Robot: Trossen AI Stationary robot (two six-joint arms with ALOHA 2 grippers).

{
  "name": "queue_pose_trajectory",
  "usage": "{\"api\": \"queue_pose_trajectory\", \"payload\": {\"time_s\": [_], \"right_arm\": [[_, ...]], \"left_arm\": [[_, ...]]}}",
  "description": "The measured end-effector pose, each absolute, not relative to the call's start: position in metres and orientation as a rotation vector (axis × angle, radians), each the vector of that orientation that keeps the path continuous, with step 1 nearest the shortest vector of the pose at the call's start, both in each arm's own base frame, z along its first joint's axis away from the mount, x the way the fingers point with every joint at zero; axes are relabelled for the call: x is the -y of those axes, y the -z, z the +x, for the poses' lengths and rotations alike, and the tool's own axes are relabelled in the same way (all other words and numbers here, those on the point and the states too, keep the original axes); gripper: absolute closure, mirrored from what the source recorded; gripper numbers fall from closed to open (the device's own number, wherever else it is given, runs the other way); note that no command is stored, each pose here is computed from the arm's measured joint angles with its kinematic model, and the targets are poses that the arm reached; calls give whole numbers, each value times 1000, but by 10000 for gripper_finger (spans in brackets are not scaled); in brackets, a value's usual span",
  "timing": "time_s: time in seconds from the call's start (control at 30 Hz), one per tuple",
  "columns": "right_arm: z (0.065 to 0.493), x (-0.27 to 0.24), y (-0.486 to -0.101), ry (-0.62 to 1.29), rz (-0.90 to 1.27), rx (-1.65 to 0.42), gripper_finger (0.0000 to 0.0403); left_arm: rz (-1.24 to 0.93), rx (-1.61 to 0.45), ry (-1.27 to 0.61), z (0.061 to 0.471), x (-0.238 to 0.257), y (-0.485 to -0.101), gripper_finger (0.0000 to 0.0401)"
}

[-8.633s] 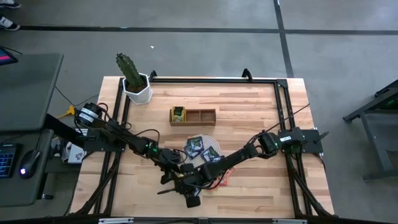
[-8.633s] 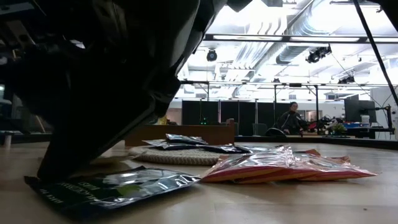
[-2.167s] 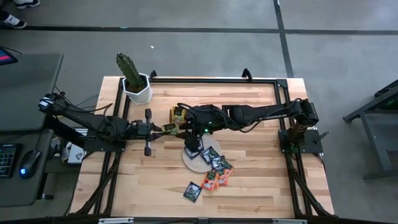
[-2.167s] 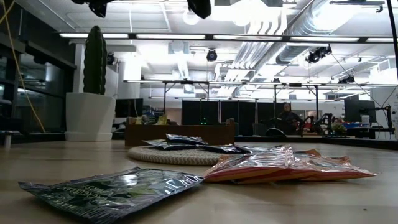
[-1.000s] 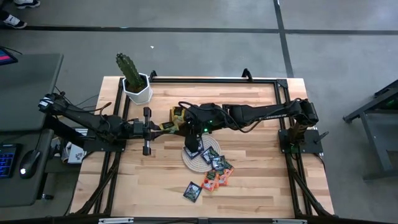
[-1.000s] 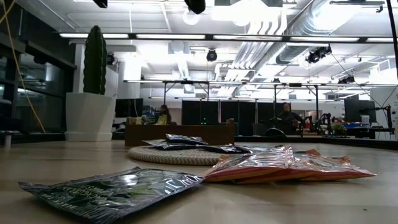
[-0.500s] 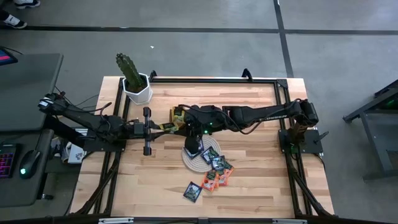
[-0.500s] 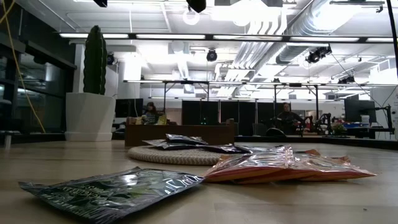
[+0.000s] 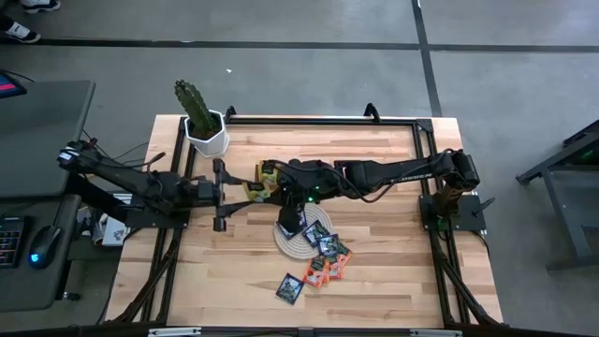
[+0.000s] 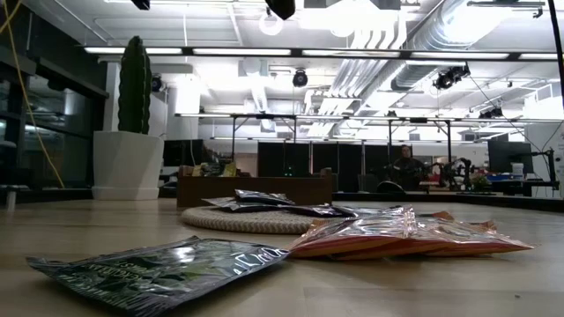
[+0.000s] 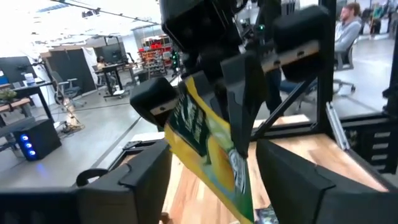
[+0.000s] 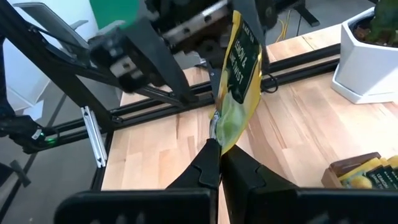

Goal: Pick & Place Tea
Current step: Put the yellow tea bag into the left section of the wooden organizer

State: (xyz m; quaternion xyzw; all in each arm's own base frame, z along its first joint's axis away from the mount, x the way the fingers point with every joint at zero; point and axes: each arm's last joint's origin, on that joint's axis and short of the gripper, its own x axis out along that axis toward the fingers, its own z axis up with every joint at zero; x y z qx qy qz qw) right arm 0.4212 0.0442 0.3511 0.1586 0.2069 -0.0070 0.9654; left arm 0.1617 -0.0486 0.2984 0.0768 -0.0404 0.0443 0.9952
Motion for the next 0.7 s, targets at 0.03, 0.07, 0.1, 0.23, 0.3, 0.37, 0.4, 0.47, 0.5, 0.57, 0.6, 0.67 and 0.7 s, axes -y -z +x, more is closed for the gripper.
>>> {"api": "queue_pose_trajectory", "payload": {"time_s": [0.03,0.07,0.1,0.23,0.3,0.37,0.4,0.47,0.5,0.57,0.6,0.67,0.7], "right_arm": [[421,-44,-351,15,321,-423,403],[421,-44,-350,14,320,-427,403],[420,-45,-350,13,319,-434,403],[420,-49,-349,10,315,-441,403],[420,-50,-349,14,313,-440,403],[419,-51,-349,13,312,-440,403],[419,-51,-349,16,311,-439,403],[419,-54,-349,13,309,-439,402],[419,-54,-349,13,309,-439,402],[419,-55,-349,13,307,-439,402],[419,-56,-349,12,307,-439,402],[419,-56,-349,13,306,-439,402],[419,-56,-349,13,306,-439,402]], "left_arm": [[141,86,-89,161,48,-299,164],[133,90,-90,160,48,-300,161],[126,93,-92,159,48,-300,160],[105,96,-96,158,47,-301,158],[101,93,-96,158,47,-300,158],[83,94,-95,158,47,-301,158],[80,94,-95,158,47,-301,158],[72,93,-95,158,47,-300,161],[62,94,-94,158,47,-300,166],[56,94,-94,158,47,-300,180],[53,94,-94,158,47,-300,189],[47,94,-93,158,47,-300,209],[40,95,-92,158,47,-300,220]]}}
